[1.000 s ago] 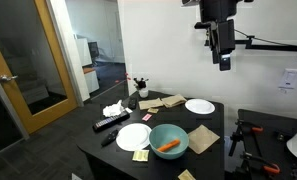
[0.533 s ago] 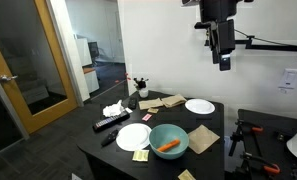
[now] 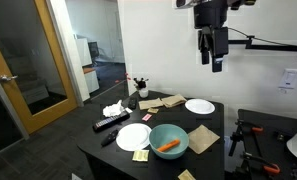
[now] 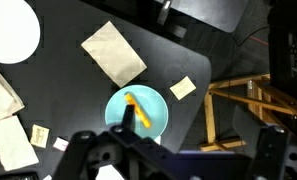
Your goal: Remove the orange object from the blue bowl and put it on the table
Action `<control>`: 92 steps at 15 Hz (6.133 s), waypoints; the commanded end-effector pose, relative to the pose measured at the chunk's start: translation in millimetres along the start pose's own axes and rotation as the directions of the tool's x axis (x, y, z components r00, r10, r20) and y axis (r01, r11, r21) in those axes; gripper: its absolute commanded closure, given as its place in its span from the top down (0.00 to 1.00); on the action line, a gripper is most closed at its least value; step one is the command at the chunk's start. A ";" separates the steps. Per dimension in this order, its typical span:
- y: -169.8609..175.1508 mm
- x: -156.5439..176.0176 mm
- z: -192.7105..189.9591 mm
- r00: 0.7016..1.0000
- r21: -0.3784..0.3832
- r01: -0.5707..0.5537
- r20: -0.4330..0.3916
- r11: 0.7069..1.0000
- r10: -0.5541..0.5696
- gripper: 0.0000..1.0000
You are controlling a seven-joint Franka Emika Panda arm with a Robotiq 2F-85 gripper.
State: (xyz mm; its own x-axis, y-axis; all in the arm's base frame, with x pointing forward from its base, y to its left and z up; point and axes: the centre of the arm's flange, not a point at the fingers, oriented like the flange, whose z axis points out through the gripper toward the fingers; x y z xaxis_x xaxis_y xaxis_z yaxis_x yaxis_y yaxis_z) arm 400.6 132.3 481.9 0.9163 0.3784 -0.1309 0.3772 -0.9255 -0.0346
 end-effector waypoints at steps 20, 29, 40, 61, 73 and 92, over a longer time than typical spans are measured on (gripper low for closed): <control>35.9 33.6 91.4 0.978 -0.003 0.190 -0.083 0.982 -0.190 1.00; 44.5 48.4 125.2 0.941 -0.089 0.319 -0.092 0.943 -0.327 1.00; 61.3 77.9 210.4 0.862 -0.089 0.473 -0.158 0.876 -0.482 1.00; 58.2 122.2 301.7 0.832 -0.045 0.545 -0.093 0.837 -0.547 1.00; 54.9 135.5 334.7 0.830 -0.062 0.554 -0.045 0.830 -0.556 1.00; 53.0 148.7 351.4 0.837 -0.049 0.543 -0.050 0.838 -0.545 0.00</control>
State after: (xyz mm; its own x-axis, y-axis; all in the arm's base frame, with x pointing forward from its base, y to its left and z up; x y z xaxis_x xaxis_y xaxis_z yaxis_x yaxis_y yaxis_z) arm 505.9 129.6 114.4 0.5494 0.8342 -0.0480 0.8311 -0.5515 -0.0710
